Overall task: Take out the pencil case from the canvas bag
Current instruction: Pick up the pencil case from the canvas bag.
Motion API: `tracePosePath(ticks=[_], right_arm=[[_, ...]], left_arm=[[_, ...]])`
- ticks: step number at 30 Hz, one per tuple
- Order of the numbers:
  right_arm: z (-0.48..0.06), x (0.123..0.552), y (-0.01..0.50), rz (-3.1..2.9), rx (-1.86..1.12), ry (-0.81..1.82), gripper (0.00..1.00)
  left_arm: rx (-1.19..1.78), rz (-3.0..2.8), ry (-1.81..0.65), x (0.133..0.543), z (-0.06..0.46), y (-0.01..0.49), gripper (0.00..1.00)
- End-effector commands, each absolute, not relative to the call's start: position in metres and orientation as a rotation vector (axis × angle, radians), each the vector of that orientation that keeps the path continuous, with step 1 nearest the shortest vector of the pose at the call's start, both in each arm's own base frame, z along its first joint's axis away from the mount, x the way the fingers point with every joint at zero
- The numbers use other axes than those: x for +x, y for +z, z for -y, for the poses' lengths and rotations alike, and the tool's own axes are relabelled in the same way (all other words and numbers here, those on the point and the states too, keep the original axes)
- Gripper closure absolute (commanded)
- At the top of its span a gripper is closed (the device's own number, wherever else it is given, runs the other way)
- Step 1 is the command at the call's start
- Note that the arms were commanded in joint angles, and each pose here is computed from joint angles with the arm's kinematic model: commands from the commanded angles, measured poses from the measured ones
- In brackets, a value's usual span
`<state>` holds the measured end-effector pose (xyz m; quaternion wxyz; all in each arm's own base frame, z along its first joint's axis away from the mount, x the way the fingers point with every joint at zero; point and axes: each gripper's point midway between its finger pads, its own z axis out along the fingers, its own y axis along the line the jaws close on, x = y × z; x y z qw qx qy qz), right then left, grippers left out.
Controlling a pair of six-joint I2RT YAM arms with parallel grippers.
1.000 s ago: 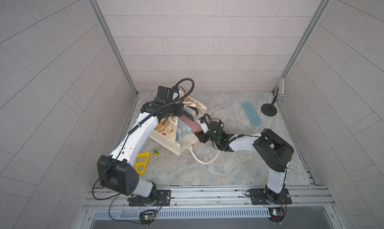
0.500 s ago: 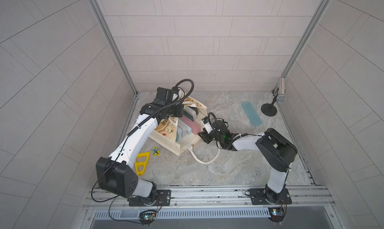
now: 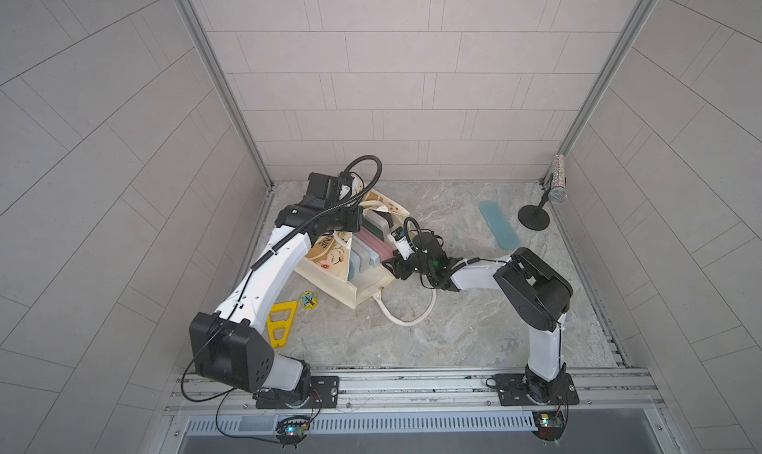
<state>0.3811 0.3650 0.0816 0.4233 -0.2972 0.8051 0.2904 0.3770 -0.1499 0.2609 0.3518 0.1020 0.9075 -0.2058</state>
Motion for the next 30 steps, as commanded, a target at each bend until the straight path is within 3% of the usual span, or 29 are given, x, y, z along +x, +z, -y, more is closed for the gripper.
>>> tracePosePath(ticks=[1, 6, 14, 25, 30], right_arm=[[-0.373, 0.379, 0.082, -2.013, -0.763, 0.755, 0.36], [-0.362, 0.371, 0.079, -2.032, -0.750, 0.714, 0.36], [-0.353, 0.373, 0.070, -2.071, -0.733, 0.573, 0.53], [-0.360, 0.399, 0.077, -2.056, -0.663, 0.518, 0.52], [-0.370, 0.402, 0.077, -2.054, -0.673, 0.541, 0.68]], left_arm=[[0.280, -2.234, -0.568, 0.377, 0.152, 0.292, 1.00], [0.273, -2.232, -0.564, 0.377, 0.150, 0.293, 1.00], [0.261, -2.232, -0.578, 0.379, 0.149, 0.293, 1.00], [0.251, -2.236, -0.586, 0.380, 0.148, 0.291, 1.00], [0.247, -2.239, -0.592, 0.381, 0.148, 0.290, 1.00]])
